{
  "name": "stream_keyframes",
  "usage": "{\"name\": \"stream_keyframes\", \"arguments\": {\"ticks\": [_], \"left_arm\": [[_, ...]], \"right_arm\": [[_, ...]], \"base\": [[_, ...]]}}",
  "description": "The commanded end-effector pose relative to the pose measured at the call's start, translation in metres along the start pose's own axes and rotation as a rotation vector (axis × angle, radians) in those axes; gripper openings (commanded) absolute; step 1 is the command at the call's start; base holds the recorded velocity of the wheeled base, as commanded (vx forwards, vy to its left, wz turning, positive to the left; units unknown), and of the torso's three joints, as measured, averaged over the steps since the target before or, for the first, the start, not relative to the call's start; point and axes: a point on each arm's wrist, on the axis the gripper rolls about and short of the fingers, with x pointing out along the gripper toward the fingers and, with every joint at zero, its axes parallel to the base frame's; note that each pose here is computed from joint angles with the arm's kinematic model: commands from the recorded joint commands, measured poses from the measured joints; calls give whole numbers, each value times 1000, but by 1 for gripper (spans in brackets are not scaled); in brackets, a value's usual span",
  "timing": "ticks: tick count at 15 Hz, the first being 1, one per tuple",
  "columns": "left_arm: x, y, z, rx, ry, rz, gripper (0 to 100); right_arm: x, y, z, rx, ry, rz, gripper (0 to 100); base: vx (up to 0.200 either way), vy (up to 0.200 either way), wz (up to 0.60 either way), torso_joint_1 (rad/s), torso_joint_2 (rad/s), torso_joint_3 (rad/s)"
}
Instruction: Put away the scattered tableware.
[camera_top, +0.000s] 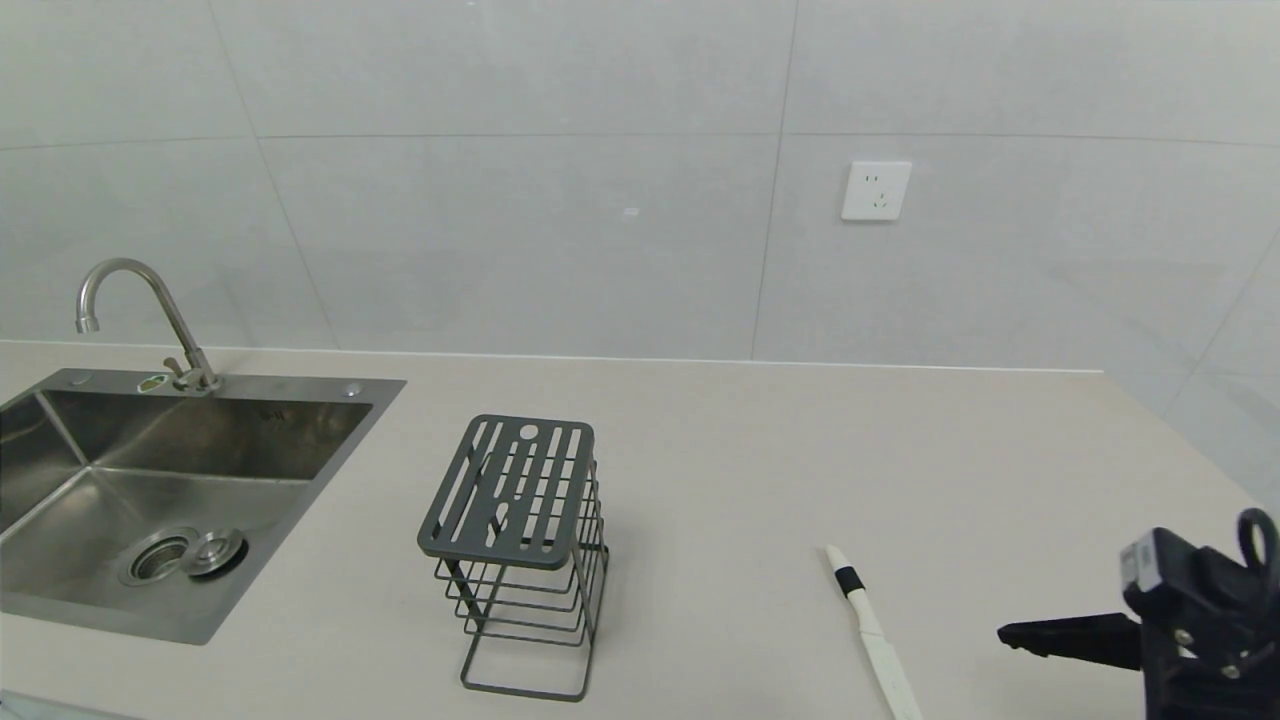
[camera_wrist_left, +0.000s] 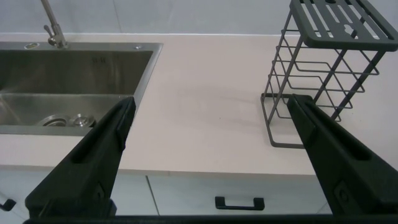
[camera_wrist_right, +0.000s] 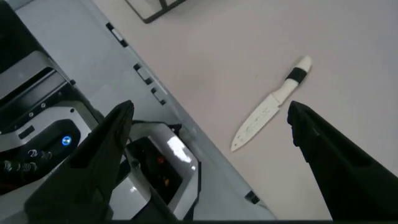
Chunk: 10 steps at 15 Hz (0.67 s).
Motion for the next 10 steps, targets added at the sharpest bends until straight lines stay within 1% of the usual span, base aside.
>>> {"name": "stream_keyframes", "arguments": {"ticks": [1,3,4,5,6,8,10], "left_arm": [[0,0,0,0,1,0,100],[0,0,0,0,1,0,100],[0,0,0,0,3,0,100],[0,0,0,0,3,0,100],[0,0,0,0,1,0,100],[0,0,0,0,3,0,100],[0,0,0,2,1,0,100]], "right_arm": [[35,1,5,-20,118,53,100],[44,1,7,-33,120,34,100],[47,0,7,4,135,-16,100],[47,0,7,4,135,-16,100],[51,6,8,122,148,-77,100],[56,11,7,205,168,-121,100],[69,7,4,278,218,-214,100]], "base": [[0,0,0,0,0,0],[0,0,0,0,0,0],[0,0,0,0,0,0],[0,0,0,0,0,0],[0,0,0,0,0,0],[0,0,0,0,0,0],[0,0,0,0,0,0]]}}
